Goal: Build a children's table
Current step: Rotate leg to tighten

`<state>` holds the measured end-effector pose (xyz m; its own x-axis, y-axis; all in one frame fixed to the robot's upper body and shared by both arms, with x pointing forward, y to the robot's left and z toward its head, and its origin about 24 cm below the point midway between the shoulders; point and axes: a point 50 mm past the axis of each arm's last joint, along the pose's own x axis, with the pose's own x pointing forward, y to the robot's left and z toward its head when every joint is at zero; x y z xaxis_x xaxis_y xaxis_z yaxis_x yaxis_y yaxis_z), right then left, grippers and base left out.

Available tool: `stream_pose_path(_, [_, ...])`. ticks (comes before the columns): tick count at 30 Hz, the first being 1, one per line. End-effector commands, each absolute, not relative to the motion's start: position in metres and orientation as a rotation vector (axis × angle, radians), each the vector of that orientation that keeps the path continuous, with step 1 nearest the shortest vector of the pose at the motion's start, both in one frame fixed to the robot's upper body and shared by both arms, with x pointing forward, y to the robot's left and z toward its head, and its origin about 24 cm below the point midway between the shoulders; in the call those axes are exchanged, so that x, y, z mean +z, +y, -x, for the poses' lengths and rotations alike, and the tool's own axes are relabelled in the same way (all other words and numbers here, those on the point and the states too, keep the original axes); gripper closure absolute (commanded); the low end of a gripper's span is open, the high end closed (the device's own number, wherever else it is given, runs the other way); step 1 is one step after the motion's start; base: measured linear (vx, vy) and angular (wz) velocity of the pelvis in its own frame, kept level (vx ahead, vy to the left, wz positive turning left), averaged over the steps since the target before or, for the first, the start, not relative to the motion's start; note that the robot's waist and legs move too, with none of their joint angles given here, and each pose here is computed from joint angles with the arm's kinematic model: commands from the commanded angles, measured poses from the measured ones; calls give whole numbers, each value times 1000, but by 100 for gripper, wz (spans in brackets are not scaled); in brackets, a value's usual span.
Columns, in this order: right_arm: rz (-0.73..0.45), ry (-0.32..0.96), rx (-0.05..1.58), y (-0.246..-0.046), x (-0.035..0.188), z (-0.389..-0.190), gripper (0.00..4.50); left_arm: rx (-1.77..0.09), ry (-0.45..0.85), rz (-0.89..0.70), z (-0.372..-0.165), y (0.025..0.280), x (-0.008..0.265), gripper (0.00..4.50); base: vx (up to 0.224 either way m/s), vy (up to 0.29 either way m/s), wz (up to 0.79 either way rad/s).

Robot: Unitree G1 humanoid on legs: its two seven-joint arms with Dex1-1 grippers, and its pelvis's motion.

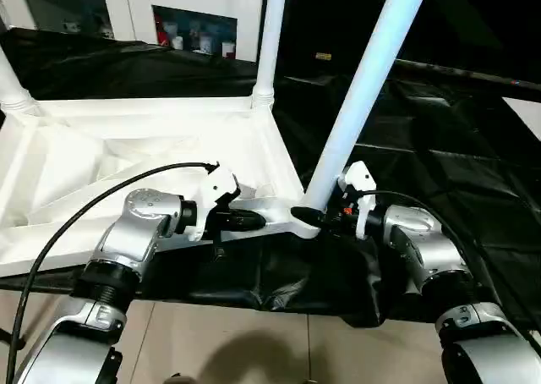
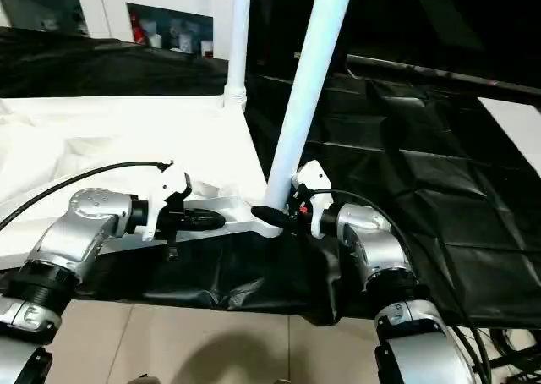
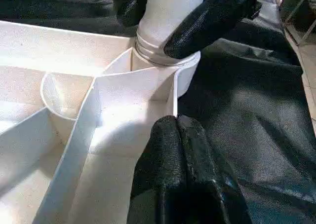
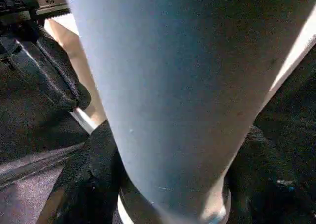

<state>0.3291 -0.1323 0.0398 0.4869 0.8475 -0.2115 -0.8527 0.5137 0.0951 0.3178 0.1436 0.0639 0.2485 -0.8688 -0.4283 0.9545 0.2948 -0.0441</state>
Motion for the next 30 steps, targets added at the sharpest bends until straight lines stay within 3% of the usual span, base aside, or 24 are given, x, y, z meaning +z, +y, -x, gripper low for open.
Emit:
stream_pose_path(1, [-12,242,975,-130,38,-331,202,-1328,436,-241,-312,127,57,450,0,0,0])
stream_pose_path(6, [-31,255,874,-114,29,-330,203,-1314,444,-264,-316,110,56,450,0,0,0])
stream_pose_path(7, [-35,264,788,-102,25,-332,203,-1285,446,-283,-321,97,55,450,0,0,0])
stream_pose_path(13, [-89,276,540,-78,25,-341,203,-1233,426,-318,-329,69,57,450,0,0,0])
stream_pose_path(17, [-77,261,549,-73,29,-343,203,-1222,385,-342,-334,65,64,450,0,0,0])
stream_pose_path(22, [-7,244,542,-83,30,-344,203,-1327,331,-395,-325,83,76,450,0,0,0])
stream_pose_path(27, [9,258,503,-97,25,-344,206,-1338,445,-463,-318,126,86,450,0,0,0])
stream_pose_path(30, [18,262,495,-104,24,-345,216,-1284,442,-475,-325,141,98,409,0,0,0])
